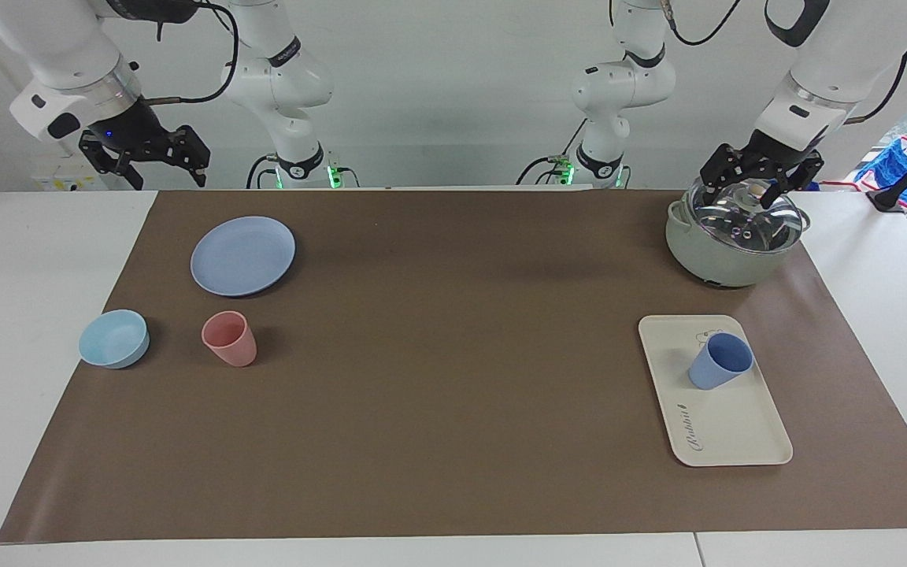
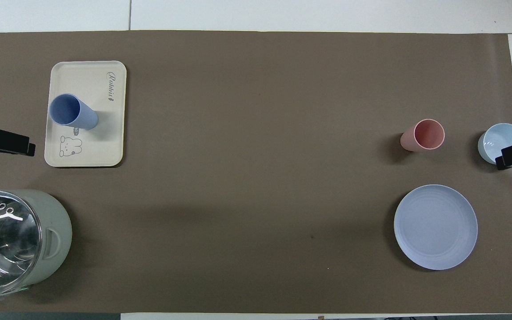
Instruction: Place cup on tray
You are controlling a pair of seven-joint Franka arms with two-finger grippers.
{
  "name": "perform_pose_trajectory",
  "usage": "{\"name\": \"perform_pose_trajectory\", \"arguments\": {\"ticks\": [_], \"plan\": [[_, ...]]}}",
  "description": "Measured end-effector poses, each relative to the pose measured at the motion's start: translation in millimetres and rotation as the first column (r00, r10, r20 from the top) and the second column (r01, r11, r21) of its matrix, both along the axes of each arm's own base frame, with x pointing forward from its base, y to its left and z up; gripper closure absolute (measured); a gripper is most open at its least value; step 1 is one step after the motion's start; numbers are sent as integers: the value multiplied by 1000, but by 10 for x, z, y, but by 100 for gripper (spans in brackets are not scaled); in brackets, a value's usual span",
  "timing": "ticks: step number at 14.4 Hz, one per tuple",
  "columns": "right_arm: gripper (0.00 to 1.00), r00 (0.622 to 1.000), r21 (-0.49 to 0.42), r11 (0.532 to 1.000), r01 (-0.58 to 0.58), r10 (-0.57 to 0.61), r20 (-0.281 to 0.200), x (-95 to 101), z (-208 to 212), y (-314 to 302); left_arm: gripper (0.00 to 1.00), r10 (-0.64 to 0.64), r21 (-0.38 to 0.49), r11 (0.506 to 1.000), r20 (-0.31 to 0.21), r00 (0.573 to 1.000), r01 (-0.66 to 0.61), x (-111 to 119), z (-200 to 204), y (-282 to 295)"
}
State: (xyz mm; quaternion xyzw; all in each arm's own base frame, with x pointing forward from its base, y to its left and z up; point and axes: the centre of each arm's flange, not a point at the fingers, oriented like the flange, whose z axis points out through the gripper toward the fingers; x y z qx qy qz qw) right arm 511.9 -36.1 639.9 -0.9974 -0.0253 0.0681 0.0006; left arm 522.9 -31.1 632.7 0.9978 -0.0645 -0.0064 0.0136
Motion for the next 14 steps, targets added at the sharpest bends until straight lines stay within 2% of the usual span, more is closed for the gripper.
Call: {"name": "perform_pose_trajectory", "arguments": {"ticks": [4,7,14], "plan": [[0,1000,-2,1000,-8,8,4,12,-1,75,0,8,0,1000,-2,1000,-8,-2,-4,-5],[0,999,-3,1000,22,-21,44,105,-25,-102,0,8,0,1000,-2,1000,-8,-2,-5,-8],[0,999,-1,1000,-23,23,24,199,-158,22,0,22,0,1000,-3,1000,-22,-1,-6,25]]}}
